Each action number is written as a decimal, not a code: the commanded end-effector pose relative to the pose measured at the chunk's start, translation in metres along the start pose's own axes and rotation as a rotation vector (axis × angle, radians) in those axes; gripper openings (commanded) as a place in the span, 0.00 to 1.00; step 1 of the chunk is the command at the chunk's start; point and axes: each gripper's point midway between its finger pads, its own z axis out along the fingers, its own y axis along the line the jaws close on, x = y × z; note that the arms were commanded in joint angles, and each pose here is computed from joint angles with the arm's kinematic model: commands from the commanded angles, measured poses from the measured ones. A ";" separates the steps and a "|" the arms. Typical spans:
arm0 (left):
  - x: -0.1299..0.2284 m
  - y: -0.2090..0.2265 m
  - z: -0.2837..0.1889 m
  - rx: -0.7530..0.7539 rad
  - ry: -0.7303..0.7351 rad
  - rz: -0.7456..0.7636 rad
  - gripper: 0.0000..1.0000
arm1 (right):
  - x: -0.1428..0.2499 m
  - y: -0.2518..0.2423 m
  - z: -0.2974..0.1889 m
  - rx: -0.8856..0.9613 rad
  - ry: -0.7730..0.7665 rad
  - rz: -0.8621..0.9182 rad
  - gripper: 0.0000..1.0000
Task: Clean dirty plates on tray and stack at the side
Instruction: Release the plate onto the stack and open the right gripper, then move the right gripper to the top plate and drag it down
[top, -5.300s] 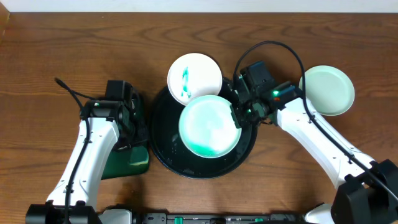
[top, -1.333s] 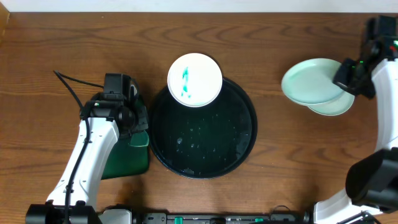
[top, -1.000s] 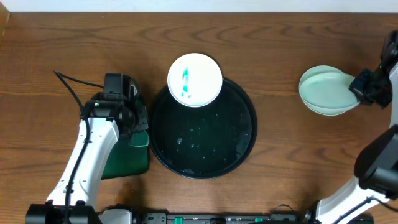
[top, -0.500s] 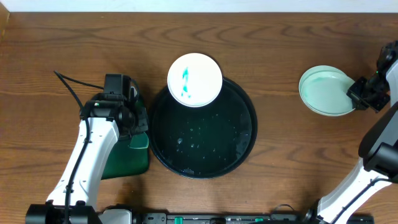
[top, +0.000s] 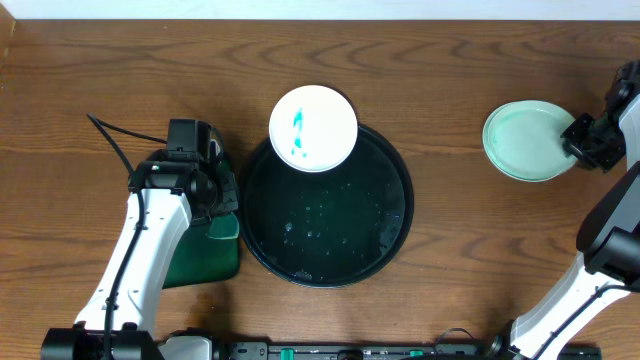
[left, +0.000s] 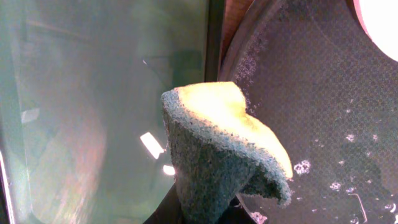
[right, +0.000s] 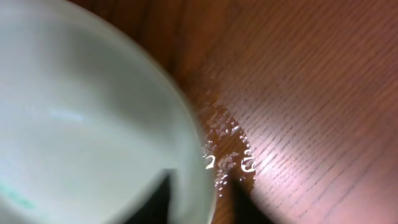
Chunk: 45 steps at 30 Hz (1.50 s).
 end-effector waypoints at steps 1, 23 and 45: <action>-0.003 0.001 -0.004 0.000 -0.014 0.003 0.07 | 0.003 0.001 0.006 -0.013 0.020 0.001 0.65; -0.003 0.001 -0.004 0.000 -0.014 0.006 0.08 | 0.028 0.104 -0.102 -0.277 0.034 -0.392 0.99; -0.001 0.001 -0.004 -0.001 -0.007 0.005 0.08 | 0.258 0.309 -0.119 -0.559 0.122 -1.030 0.66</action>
